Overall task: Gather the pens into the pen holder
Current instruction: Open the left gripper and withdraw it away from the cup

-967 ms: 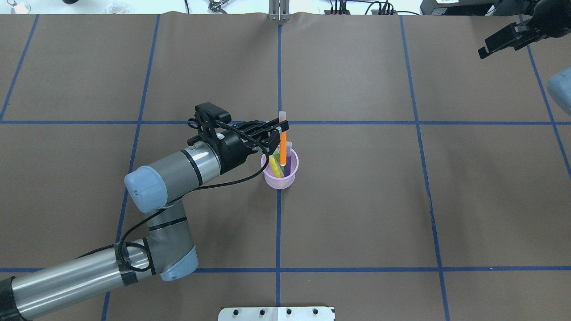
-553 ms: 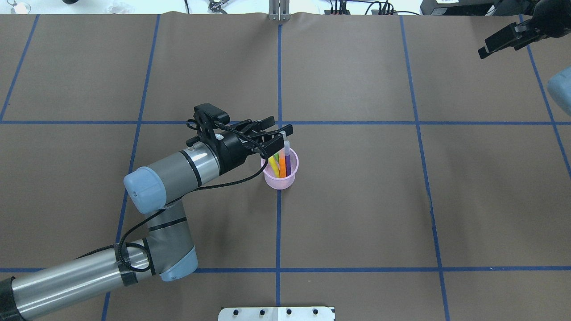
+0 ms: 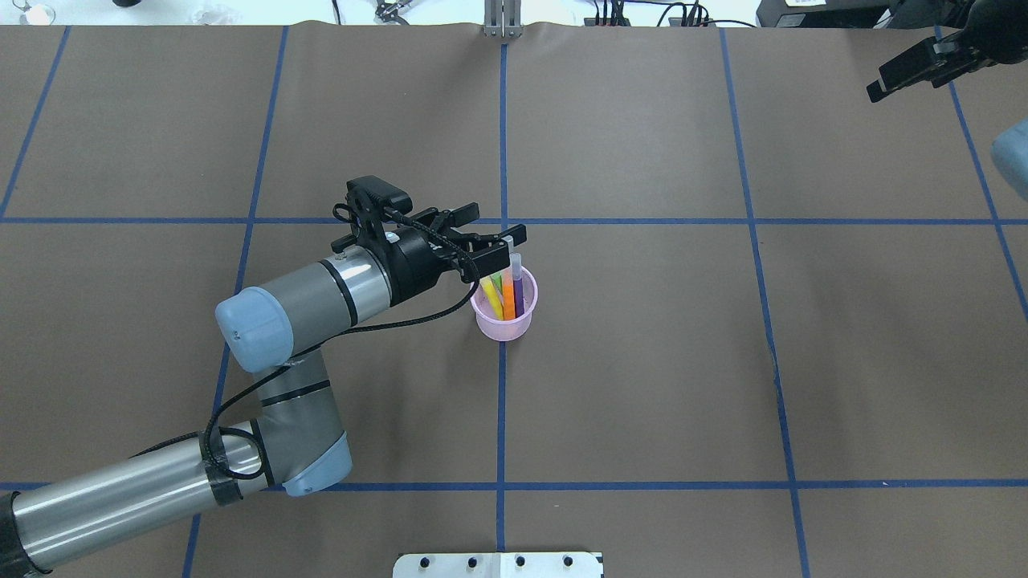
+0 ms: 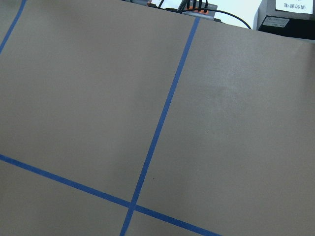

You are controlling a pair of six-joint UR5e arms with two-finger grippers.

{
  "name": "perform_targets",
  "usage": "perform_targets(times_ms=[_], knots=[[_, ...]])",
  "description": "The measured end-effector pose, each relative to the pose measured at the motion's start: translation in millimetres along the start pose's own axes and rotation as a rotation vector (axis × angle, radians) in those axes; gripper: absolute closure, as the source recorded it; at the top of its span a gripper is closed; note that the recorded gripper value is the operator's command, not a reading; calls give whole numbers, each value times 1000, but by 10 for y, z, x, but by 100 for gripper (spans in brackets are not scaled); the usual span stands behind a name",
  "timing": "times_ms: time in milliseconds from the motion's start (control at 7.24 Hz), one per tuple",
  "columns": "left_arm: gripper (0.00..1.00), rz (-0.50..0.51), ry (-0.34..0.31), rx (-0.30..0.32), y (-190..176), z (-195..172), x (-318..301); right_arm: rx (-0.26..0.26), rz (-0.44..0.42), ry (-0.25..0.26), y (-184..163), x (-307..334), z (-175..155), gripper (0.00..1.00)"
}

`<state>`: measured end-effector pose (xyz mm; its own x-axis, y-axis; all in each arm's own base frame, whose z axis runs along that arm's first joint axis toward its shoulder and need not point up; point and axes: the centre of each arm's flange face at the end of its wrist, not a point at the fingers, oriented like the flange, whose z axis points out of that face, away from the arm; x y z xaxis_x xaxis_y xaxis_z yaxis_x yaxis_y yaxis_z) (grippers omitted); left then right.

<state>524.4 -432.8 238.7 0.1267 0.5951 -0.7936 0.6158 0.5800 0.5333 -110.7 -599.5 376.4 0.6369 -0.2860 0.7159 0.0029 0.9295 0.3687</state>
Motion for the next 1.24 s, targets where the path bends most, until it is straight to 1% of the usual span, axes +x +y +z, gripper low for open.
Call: perform_targets(times_ms=[138, 276, 414, 553, 691, 829, 967, 1243], knots=[[1, 19, -35, -77, -127, -113, -161, -1, 17, 0, -6, 103, -29, 0], [1, 30, -80, -170, -323, -299, -351, -6, 34, -1, 11, 226, -47, 0], [1, 27, -139, -271, -626, -521, -571, -18, 40, 4, 94, 410, -31, 0], [1, 11, -198, -363, -968, -731, -803, -35, 34, 20, 242, 689, 6, 0], [1, 1, -260, -452, -1291, -994, -1128, -55, 39, 42, 446, 1079, 24, 0], [1, 15, -309, -534, -1493, -1336, -1528, -74, 69, 65, 678, 1477, 26, 0], [1, 40, -350, -606, -1616, -1715, -1932, -96, 95, 85, 927, 1814, 41, 0], [1, 90, -437, -750, -1704, -2487, -2693, -139, 88, 109, 1434, 2380, 58, 0]])
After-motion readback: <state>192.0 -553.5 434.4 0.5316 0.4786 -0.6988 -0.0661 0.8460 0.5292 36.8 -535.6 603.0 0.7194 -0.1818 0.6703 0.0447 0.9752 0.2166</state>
